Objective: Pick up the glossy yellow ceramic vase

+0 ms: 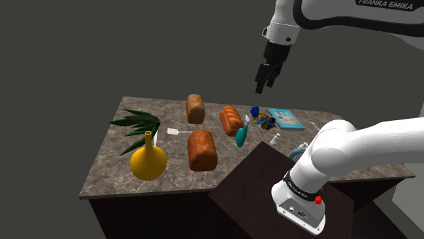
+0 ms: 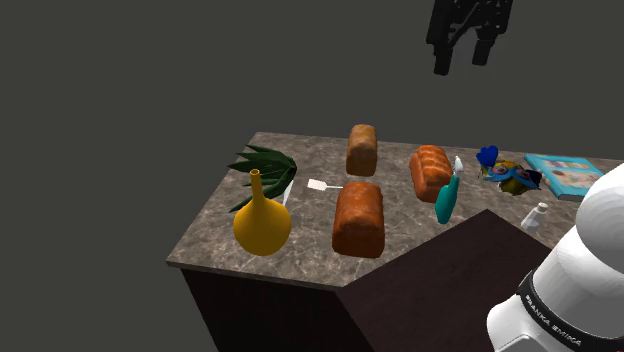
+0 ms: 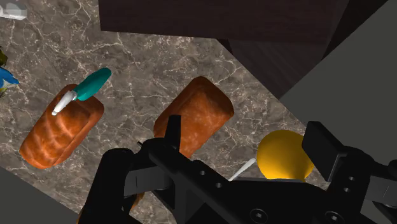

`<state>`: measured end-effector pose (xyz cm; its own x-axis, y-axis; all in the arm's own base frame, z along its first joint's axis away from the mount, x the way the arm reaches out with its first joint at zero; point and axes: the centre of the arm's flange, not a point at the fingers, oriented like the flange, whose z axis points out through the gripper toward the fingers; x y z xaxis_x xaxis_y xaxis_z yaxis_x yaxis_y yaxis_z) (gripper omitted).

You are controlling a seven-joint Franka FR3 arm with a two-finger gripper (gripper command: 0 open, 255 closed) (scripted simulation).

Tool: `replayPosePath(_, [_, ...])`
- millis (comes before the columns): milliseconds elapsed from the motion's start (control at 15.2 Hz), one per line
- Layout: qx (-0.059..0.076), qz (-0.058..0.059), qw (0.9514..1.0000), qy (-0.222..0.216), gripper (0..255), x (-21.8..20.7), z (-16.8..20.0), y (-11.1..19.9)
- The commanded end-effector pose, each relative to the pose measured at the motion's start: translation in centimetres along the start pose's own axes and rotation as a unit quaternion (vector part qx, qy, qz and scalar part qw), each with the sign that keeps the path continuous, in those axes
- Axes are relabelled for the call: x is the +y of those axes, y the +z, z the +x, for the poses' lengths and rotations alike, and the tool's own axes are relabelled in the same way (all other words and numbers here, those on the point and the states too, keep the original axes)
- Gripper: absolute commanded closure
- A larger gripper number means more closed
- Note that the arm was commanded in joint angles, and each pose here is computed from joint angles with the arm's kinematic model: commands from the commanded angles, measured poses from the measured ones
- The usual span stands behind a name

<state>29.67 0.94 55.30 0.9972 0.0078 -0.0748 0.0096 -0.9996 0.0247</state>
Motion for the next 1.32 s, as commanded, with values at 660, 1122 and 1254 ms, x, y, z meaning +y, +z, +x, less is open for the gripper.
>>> replayPosePath(660, [-0.011, 0.000, 0.9996, -0.027, 0, -6.1, 10.0, 6.6])
replayPosePath(1122, [-0.019, -0.001, 0.9987, -0.046, 0, -10.8, 16.7, 11.3])
replayPosePath(1254, [-0.021, -0.001, 0.9984, -0.052, 0, -12.1, 18.6, 12.7])
